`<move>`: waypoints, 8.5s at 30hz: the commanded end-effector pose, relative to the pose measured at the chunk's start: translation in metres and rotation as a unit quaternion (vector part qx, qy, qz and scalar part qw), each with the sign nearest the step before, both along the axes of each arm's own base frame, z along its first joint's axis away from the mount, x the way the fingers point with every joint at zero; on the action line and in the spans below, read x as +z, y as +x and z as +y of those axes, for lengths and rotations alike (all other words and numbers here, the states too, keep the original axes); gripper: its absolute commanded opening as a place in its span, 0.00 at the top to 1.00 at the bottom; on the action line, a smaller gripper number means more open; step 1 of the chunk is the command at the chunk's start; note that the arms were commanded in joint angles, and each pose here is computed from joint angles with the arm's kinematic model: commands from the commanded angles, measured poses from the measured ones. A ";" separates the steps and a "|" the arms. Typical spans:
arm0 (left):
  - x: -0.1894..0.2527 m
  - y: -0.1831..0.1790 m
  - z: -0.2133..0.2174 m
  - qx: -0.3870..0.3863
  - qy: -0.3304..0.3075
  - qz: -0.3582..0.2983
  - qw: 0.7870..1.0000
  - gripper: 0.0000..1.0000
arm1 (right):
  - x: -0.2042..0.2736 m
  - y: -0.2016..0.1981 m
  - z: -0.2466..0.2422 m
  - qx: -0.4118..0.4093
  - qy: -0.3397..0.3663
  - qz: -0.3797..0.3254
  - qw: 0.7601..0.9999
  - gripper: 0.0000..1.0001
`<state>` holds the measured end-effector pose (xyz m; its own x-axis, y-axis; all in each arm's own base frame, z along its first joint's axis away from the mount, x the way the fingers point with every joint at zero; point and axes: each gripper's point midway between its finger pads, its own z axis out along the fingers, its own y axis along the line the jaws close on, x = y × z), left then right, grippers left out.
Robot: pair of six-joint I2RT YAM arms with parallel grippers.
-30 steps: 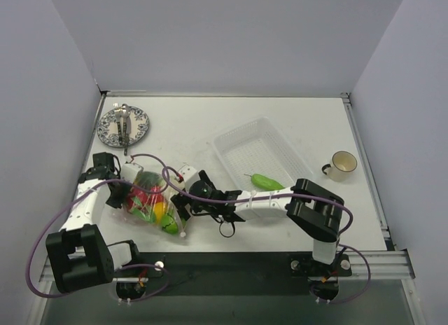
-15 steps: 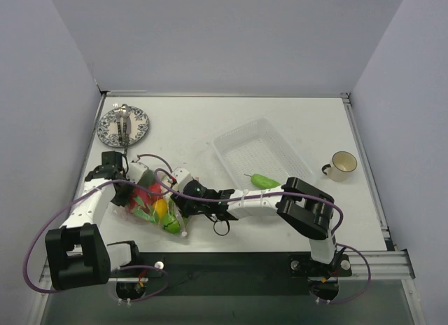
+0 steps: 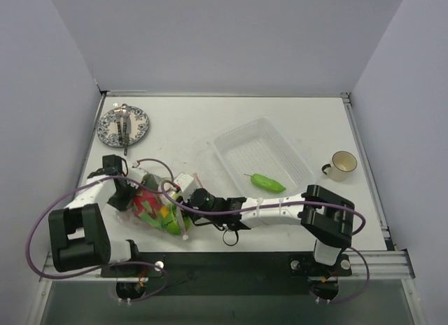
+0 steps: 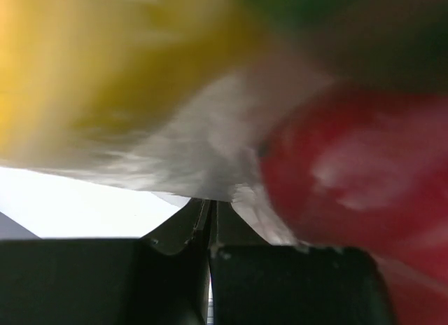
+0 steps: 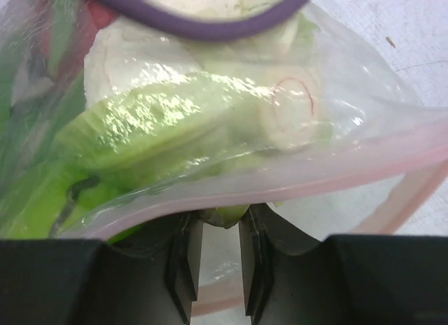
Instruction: Open the zip-top bag and remove the fake food
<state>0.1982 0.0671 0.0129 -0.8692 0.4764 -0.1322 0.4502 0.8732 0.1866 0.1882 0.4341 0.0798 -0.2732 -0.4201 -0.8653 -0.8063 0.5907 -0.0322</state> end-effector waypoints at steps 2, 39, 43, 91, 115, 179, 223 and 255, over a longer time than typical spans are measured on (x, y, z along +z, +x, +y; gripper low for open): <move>-0.007 -0.001 0.027 0.041 -0.026 0.021 0.999 1.00 | 0.052 0.006 -0.008 -0.024 0.067 -0.040 0.997 1.00; -0.006 -0.002 0.050 0.070 -0.050 0.013 0.996 1.00 | 0.072 -0.063 -0.137 0.094 -0.047 0.056 0.993 0.00; -0.005 -0.002 0.048 0.073 -0.054 0.013 0.996 1.00 | 0.062 -0.071 -0.144 0.081 -0.075 0.068 0.992 0.00; 0.002 -0.018 0.024 0.053 -0.095 0.010 0.994 1.00 | 0.034 -0.081 -0.227 -0.145 -0.288 -0.039 0.946 0.00; 0.015 -0.016 0.022 0.049 -0.100 0.002 0.994 1.00 | -0.027 -0.101 -0.261 -0.240 -0.302 0.145 0.911 0.00; 0.010 -0.015 0.020 0.047 -0.106 0.002 0.993 1.00 | 0.085 0.034 -0.117 -0.065 -0.024 0.050 0.996 0.01; 0.005 0.014 -0.006 0.013 -0.076 0.035 0.996 1.00 | -0.017 0.022 0.027 0.103 -0.009 -0.027 0.994 0.09; 0.197 0.048 -0.095 -0.036 -0.246 -0.097 0.964 1.00 | 0.108 0.138 -0.253 -0.360 -0.040 -0.074 0.929 0.68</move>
